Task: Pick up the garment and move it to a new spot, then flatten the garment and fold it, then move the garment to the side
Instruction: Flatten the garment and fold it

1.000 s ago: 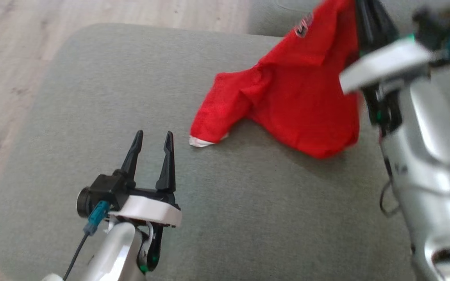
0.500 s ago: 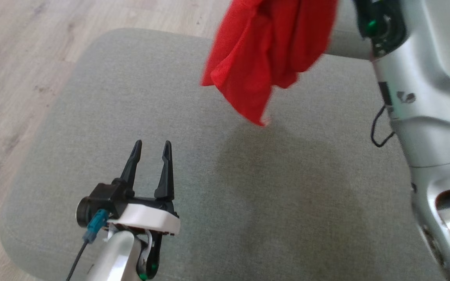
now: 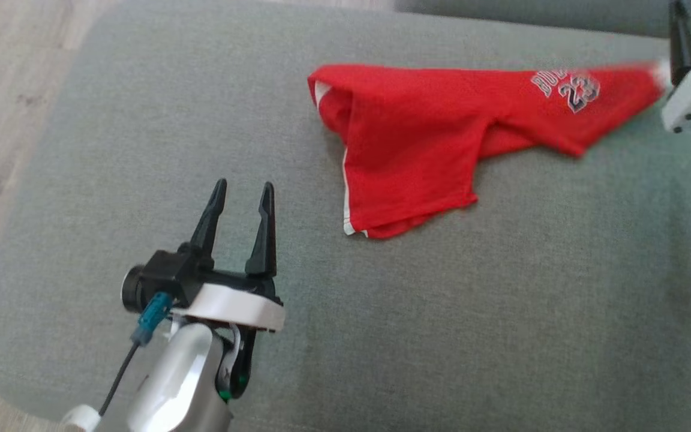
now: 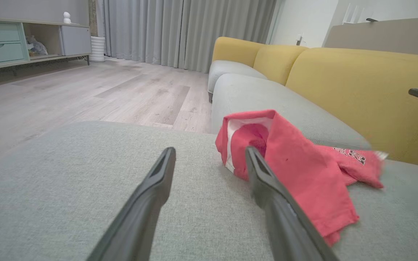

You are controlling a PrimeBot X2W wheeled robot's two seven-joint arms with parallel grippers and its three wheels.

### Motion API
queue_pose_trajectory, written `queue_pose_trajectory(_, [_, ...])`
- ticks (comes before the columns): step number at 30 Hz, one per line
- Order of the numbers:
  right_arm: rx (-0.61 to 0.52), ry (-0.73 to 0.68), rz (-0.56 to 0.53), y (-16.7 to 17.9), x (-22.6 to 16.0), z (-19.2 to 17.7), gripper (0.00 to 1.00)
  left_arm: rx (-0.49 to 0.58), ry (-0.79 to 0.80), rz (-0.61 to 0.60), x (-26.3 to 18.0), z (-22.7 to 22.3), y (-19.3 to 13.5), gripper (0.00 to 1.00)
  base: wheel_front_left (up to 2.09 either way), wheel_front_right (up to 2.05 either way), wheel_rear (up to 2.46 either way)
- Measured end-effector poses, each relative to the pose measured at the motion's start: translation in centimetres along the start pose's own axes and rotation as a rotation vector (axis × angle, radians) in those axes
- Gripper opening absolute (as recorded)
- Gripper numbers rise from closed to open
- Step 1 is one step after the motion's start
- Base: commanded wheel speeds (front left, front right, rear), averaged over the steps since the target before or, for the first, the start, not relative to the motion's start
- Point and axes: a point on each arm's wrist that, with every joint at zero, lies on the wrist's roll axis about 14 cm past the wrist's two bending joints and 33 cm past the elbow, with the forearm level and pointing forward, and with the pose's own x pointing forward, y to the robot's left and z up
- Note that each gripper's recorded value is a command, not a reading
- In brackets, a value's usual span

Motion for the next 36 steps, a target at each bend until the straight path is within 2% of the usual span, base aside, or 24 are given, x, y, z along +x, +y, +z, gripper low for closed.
queue_pose_trajectory(2, [0.034,-0.001,-0.035,-1.1,0.1,-0.8,1.00,0.000,0.005,-0.009,0.6,-0.2,-0.2,1.00,0.00,0.00,0.00])
queue_pose_trajectory(5, [0.052,-0.058,-0.041,-0.8,0.1,-0.1,1.00,-0.003,0.017,-0.027,1.1,-0.7,-0.9,1.00,0.00,0.00,0.00])
queue_pose_trajectory(11, [0.077,-0.201,-0.015,1.3,-1.2,2.7,1.00,0.000,0.006,-0.062,2.0,-0.5,-2.0,1.00,0.00,0.00,0.00])
queue_pose_trajectory(16, [0.110,-0.309,-0.010,2.9,-4.4,4.2,1.00,-0.008,-0.024,-0.100,2.8,0.4,-3.5,1.00,0.00,0.00,0.00])
queue_pose_trajectory(22, [0.099,-0.288,-0.074,2.8,-11.8,-0.9,1.00,-0.010,-0.044,-0.151,2.7,1.0,-5.5,1.00,0.00,0.00,0.00])
queue_pose_trajectory(26, [0.142,-0.263,-0.056,4.4,-15.1,-3.2,1.00,-0.011,-0.038,-0.154,2.0,0.8,-5.7,1.00,0.00,0.00,0.00])
queue_pose_trajectory(30, [0.158,-0.216,-0.041,5.8,-16.9,-5.4,1.00,-0.010,-0.034,-0.146,1.6,0.6,-5.4,1.00,0.00,0.00,0.00])
queue_pose_trajectory(36, [0.168,-0.191,-0.023,6.8,-17.4,-6.4,1.00,-0.004,-0.042,-0.132,1.4,0.9,-5.0,1.00,0.00,0.00,0.00])
